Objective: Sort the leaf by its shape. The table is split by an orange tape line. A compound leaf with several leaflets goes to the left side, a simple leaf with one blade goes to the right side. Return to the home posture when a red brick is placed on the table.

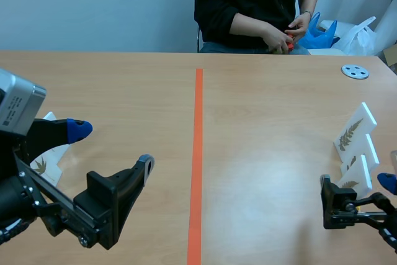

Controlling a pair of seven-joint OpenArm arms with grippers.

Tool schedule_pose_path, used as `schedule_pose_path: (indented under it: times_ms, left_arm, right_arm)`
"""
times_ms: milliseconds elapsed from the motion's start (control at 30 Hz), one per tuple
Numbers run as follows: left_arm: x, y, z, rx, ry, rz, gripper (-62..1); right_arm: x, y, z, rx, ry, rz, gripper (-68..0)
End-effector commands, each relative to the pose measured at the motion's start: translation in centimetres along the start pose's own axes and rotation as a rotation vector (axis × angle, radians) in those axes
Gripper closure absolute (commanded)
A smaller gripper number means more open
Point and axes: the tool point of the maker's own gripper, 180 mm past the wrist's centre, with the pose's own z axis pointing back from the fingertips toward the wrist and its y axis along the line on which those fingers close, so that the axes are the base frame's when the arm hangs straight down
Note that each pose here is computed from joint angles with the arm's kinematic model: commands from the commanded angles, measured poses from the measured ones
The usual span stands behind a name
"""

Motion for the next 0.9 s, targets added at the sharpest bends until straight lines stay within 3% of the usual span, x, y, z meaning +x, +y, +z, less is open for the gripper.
schedule_pose_path:
  times_ms: [0, 167, 433, 533, 700, 867]
  left_arm:
    - [0.6, 0.1, 0.0, 0.005, -0.028, 0.004, -62.3]
    - [0.6, 0.1, 0.0, 0.005, -0.028, 0.004, -62.3]
    - [0.6, 0.1, 0.0, 0.005, -0.028, 0.004, -62.3]
    - [0.6, 0.1, 0.0, 0.005, -0.028, 0.004, -62.3]
    - [0.5, 0.1, 0.0, 0.005, -0.022, 0.004, -62.3]
    - [0.4, 0.1, 0.0, 0.005, -0.019, 0.004, -62.3]
  right_arm:
    - [2.2, -0.2, -0.4, 0.004, -0.069, 0.014, -67.9]
    - [3.5, 0.2, -0.4, 0.017, -0.091, 0.025, -67.9]
    - [8.0, 0.8, 1.6, 0.033, -0.13, 0.093, -67.9]
    - [9.3, 1.4, 2.7, 0.068, -0.138, 0.124, -67.9]
    - [10.2, 3.6, 4.0, 0.172, -0.09, 0.181, -67.9]
    - [12.0, 5.8, 5.0, 0.23, -0.091, 0.19, -67.9]
